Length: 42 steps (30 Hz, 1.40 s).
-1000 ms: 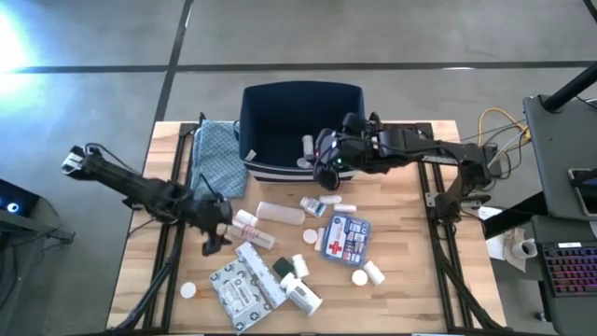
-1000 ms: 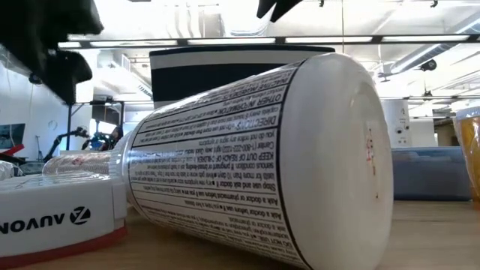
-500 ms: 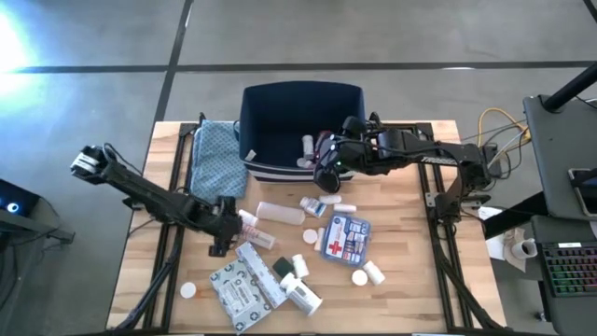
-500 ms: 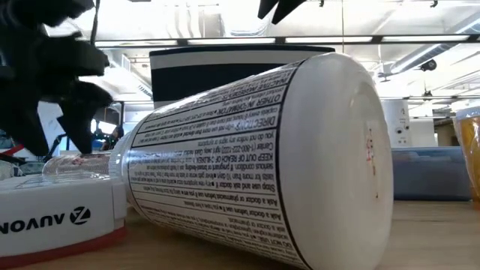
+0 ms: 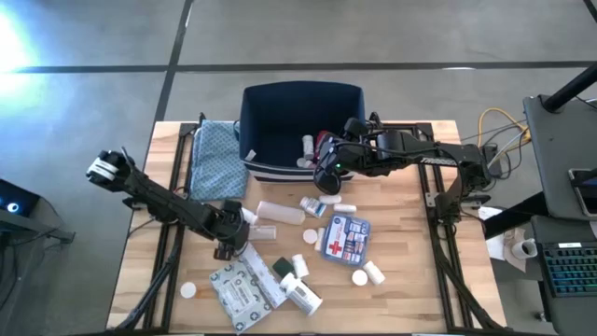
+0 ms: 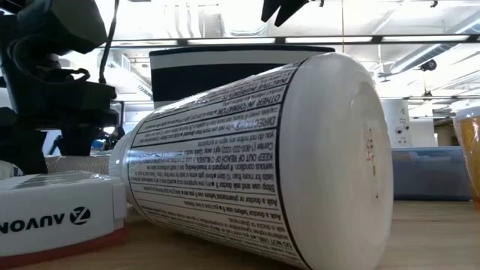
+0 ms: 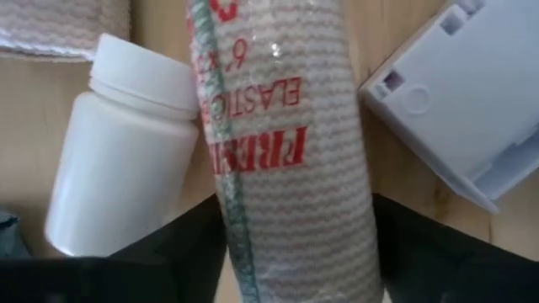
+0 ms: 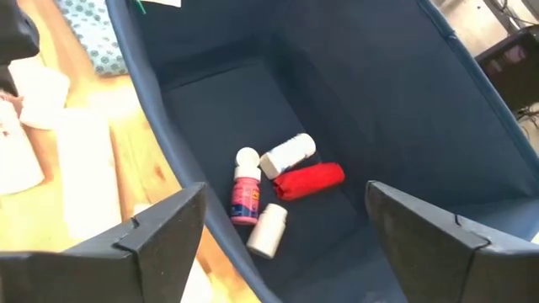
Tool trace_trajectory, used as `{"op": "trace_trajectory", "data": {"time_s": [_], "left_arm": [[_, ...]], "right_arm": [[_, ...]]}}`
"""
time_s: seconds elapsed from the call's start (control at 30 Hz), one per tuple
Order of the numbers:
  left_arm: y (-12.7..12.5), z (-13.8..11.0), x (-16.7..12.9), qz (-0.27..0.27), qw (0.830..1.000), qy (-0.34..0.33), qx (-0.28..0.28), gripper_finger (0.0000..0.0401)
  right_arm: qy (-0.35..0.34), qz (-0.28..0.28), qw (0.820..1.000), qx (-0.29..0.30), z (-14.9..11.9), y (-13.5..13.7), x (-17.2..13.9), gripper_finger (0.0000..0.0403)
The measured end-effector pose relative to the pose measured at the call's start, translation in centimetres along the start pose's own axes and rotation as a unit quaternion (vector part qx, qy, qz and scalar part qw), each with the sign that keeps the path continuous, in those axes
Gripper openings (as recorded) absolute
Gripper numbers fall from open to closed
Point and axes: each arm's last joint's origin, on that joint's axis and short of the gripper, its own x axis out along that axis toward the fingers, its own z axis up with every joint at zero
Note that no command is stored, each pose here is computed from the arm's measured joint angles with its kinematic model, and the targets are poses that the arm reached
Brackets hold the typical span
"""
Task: Pick & place medical supplies in basket/bin
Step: Put the light brown bandage into the blue bin
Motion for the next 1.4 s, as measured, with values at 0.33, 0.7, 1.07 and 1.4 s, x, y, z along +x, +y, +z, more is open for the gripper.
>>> {"op": "trace_trajectory", "data": {"time_s": [0.33, 0.7, 1.07, 1.4], "left_arm": [[1.0, -1.3, -5.8, -0.037, 0.993, 0.041, -0.102, 0.0117], [5.0, 0.6, -22.6, -0.001, 0.901, -0.300, -0.313, 0.0139], [16.7, 5.3, -28.1, 0.216, 0.867, -0.342, -0.291, 0.0140], [28.3, 10.2, -19.9, 0.139, 0.912, -0.228, -0.312, 0.0151]], "right_arm": [[0.006, -0.004, 1.000, -0.016, -0.1, -0.3, -0.1, 0.0295], [-0.034, -0.057, 0.998, -0.012, 0.1, -3.0, -1.9, 0.0274], [-0.081, -0.096, 0.992, 0.018, 0.3, -7.0, -4.3, 0.0260], [-0.066, -0.097, 0.992, 0.054, -1.2, -8.5, -6.4, 0.0259]]}}
